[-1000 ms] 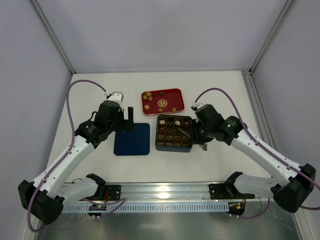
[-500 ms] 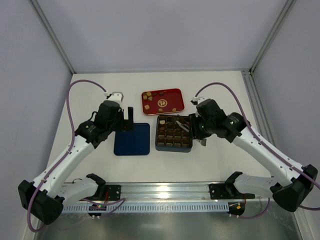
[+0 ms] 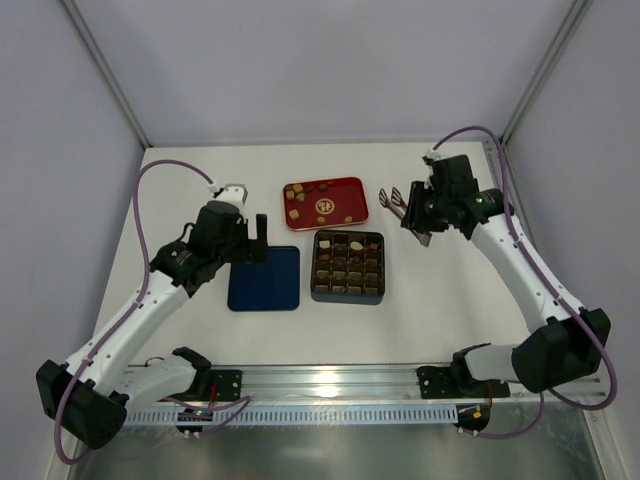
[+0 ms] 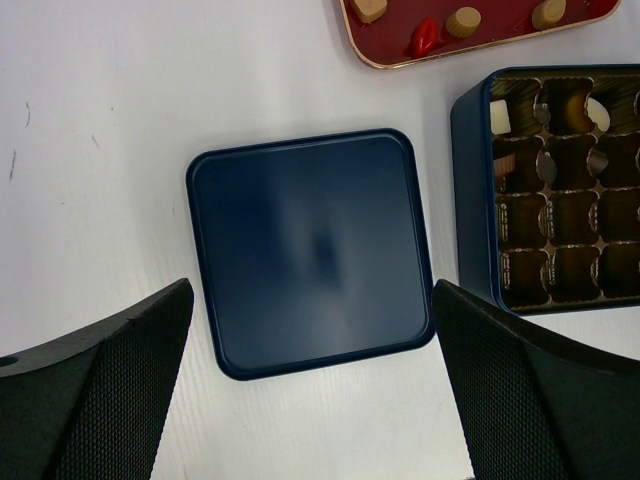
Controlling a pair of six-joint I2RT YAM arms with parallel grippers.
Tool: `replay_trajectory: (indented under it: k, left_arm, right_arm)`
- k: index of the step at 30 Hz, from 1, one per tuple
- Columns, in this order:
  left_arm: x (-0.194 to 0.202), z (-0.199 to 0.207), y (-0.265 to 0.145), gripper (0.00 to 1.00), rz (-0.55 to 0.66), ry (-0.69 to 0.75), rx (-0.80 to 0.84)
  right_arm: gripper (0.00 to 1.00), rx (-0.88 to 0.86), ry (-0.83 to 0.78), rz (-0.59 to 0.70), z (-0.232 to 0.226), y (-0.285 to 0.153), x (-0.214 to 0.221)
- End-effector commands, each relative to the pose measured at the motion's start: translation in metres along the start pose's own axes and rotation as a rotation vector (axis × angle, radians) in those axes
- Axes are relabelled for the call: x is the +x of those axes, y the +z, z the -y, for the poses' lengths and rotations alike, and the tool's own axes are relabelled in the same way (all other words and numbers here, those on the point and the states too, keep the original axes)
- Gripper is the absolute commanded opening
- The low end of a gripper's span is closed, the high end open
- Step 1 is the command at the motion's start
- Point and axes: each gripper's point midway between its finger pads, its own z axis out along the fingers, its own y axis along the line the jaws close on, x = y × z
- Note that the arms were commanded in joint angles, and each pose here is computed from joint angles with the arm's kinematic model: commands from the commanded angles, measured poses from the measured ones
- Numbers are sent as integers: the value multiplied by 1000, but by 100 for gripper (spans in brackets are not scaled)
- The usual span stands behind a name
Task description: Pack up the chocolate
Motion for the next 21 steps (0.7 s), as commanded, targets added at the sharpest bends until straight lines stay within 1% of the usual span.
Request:
replay_trajectory:
  k: [1,3,4,6,7,9,11,12,13,14,16,21]
  left_arm:
    - [-10,6,-6,100,32,-14,30]
    - [-10,8,-6,100,31,-14,43]
    - [-10,9,-7,100,30,-15,47]
    - [-11,10,-7,100,32,-16,53]
    - [-11,11,-7,100,33,-17,55]
    - [-12,11,-8,100,39,-18,57]
    - [-12,10,-9,100,41,-18,57]
    - [-13,10,-10,100,47,-19,58]
    - [-12,10,-10,100,47,-19,58]
    - [-12,10,-11,100,48,-18,58]
    - [-14,10,-12,100,54,-19,60]
    - [-14,11,-12,100,54,-19,64]
  right_arm:
    - [41,14,43,107,19,16,-50]
    - [41,76,81,148,41,24,-71]
    - [41,106,97,130,52,38,-73]
    - [41,118,117,152,59,51,-87]
    - [43,126,141,121,71,69,-86]
    - [43,130,178,148,85,79,-101]
    - [44,154,198,122,100,100,-101]
    - [45,159,196,132,104,106,-108]
    - [46,173,207,101,114,119,-104]
    - [46,178,206,105,117,123,-110]
    - [48,190,205,74,125,142,-107]
    - [52,194,212,13,132,167,-93]
